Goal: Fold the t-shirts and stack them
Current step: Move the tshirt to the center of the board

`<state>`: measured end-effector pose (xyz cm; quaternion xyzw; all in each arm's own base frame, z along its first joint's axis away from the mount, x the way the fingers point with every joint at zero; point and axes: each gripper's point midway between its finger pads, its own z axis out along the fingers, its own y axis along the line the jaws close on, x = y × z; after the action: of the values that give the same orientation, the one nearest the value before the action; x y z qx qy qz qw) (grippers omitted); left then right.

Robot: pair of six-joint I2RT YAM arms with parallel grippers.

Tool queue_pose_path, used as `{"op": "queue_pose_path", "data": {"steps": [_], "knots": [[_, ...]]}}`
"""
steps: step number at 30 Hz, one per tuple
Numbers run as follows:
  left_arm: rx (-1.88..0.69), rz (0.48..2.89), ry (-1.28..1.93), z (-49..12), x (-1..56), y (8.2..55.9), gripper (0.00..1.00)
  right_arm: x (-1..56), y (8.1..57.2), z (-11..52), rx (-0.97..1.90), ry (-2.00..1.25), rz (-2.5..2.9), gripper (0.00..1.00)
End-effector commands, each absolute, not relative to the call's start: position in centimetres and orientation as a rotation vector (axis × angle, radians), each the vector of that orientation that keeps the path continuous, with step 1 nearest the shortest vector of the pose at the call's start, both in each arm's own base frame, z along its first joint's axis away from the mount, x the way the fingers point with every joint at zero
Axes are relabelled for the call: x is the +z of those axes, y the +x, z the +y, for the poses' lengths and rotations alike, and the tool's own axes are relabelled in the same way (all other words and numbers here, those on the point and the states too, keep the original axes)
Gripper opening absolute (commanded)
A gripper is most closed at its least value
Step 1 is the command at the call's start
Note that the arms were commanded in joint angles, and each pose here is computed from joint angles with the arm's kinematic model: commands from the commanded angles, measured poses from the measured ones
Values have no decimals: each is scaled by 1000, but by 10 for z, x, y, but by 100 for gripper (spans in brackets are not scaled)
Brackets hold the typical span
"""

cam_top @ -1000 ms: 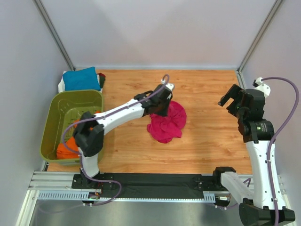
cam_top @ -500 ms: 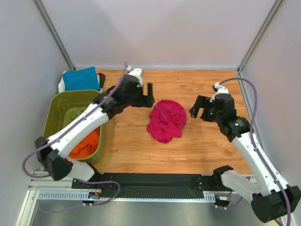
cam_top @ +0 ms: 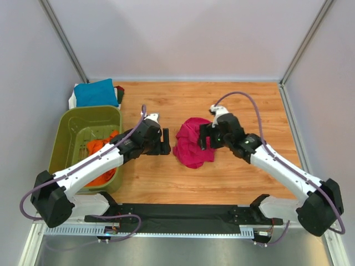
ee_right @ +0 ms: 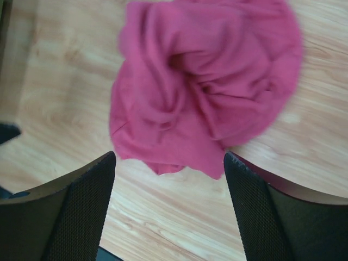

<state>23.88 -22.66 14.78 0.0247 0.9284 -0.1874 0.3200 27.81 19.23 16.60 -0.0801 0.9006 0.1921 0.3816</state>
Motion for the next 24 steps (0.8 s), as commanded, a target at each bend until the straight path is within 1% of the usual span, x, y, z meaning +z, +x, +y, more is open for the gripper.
{"op": "queue_pose_path", "data": {"steps": [1, 2, 4, 8, 12, 13, 16, 18, 19, 20, 21, 22, 24], "knots": [[-478, 2317, 6, -221, 184, 255, 83, 158, 275, 233, 429, -475, 2210, 82], [-447, 2315, 16, -216, 190, 256, 84, 153, 281, 229, 345, -460, 2203, 81], [-380, 2304, 39, -207, 193, 260, 85, 135, 281, 234, 310, -465, 2224, 79], [-310, 2335, 37, -193, 188, 256, 88, 121, 282, 250, 369, -431, 2245, 76], [-350, 2339, 14, -189, 183, 247, 89, 98, 284, 258, 321, -469, 2277, 73], [-369, 2339, 14, -191, 182, 246, 89, 95, 284, 261, 323, -479, 2288, 70], [-362, 2341, 19, -188, 179, 244, 89, 93, 290, 273, 325, -481, 2297, 67], [-347, 2345, 33, -187, 178, 245, 89, 89, 297, 274, 297, -462, 2292, 52], [-351, 2344, 42, -188, 179, 244, 89, 91, 302, 272, 265, -444, 2286, 41], [-353, 2342, 65, -190, 179, 245, 89, 90, 308, 256, 156, -397, 2294, 14], [-380, 2347, 89, -194, 179, 243, 89, 104, 317, 255, 123, -367, 2270, 1], [-404, 2337, 102, -198, 180, 244, 89, 109, 317, 241, 32, -354, 2282, 0], [-425, 2332, 174, -205, 179, 244, 89, 154, 325, 244, 62, -337, 2221, 0]]}}
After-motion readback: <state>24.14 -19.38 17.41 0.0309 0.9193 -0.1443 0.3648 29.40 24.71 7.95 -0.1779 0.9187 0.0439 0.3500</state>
